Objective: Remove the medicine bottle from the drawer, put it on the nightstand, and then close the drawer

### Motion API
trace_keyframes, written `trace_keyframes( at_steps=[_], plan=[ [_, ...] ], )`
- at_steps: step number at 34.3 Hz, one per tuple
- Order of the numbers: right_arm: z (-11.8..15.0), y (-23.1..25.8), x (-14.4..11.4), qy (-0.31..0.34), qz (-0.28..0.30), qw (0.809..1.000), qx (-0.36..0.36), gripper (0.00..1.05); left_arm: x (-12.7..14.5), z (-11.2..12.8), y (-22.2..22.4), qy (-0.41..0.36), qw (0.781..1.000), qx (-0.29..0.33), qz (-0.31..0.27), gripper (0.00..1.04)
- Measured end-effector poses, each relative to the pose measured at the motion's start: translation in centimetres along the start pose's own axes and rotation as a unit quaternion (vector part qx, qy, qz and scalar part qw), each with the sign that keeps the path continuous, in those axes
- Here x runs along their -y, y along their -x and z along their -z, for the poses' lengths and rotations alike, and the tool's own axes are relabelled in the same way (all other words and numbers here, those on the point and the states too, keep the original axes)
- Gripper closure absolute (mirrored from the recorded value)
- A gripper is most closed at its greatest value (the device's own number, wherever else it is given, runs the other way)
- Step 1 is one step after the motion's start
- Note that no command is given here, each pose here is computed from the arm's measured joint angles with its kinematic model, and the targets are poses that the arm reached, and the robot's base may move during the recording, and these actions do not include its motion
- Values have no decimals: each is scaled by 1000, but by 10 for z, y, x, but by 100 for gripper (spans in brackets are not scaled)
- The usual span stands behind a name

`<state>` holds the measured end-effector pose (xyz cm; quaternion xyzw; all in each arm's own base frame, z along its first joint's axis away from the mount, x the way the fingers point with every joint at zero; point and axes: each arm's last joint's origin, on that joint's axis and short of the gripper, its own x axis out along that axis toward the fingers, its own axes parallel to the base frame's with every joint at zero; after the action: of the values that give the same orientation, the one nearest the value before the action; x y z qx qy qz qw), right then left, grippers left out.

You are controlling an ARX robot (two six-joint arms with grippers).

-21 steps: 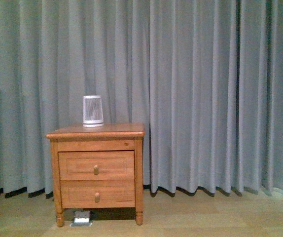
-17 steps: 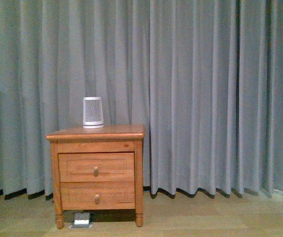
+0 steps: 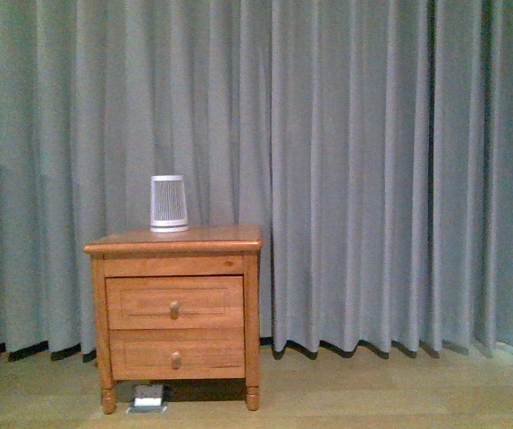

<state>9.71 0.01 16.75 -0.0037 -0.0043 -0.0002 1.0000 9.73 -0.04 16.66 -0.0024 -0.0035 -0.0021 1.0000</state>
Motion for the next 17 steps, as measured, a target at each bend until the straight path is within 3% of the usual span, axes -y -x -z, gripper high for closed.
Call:
trace_keyframes(
  at_steps=[17],
  plan=[
    [0,0,0,0,0,1000,0,7,0,0,0,0,1000,0,0,7]
  ],
)
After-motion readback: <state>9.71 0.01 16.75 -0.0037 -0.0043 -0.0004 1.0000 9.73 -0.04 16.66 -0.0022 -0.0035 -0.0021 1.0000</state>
